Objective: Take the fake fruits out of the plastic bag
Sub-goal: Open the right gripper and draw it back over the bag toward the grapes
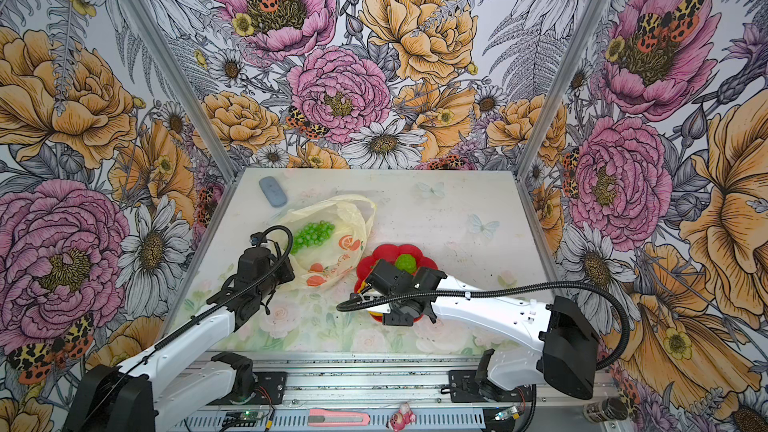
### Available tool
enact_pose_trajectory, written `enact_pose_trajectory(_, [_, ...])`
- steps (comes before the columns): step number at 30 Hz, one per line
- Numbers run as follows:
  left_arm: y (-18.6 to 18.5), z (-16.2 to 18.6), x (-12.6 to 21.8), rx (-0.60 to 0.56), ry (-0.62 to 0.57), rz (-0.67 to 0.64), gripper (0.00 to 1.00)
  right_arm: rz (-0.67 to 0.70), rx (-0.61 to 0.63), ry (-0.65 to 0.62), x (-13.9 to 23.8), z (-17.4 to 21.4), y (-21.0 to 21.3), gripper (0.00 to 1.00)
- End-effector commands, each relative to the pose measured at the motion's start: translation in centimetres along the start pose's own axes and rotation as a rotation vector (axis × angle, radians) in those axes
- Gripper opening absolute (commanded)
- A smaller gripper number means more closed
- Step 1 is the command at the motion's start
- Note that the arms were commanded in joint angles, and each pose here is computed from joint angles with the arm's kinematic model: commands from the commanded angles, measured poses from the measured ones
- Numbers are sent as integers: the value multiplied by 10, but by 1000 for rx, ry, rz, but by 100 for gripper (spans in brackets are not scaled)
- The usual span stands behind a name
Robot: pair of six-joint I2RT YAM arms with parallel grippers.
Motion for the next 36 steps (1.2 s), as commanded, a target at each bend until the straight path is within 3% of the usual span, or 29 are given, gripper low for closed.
enact_pose_trajectory(1, [0,0,-1,-8,-4,13,0,-12,-55,-98,6,-24,-2,56])
enact_pose_trajectory(6, [-1,0,0,5,-1,29,0,-5,-153,-294,23,-66,-14,56])
enact_pose_trajectory(10, [-3,1,3,35,1,47,0,86,-373,-474,25,-101,-42,59])
enact_pose_trajectory(14, [-4,7,6,115,25,75,0,83,-635,-517,15,-130,-75,60])
enact_pose_trajectory(21, [4,20,17,228,44,44,0,24,-926,-556,-25,-173,-107,60])
enact_pose_trajectory(26, [19,31,29,308,71,-67,0,0,-972,-561,-54,-203,-105,59])
enact_pose_trajectory(36, [44,50,33,500,87,-143,0,-25,-996,-525,-110,-234,-95,59])
Point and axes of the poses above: each gripper's point midway between its finger pads, its own x axis back along the fingers, its own y axis along the line the jaws close on, z = x × y, the point moved 7 cm from there along x, back along the fingers, and after that the axes turned 13 degrees about -x, right-handed, at the moved point
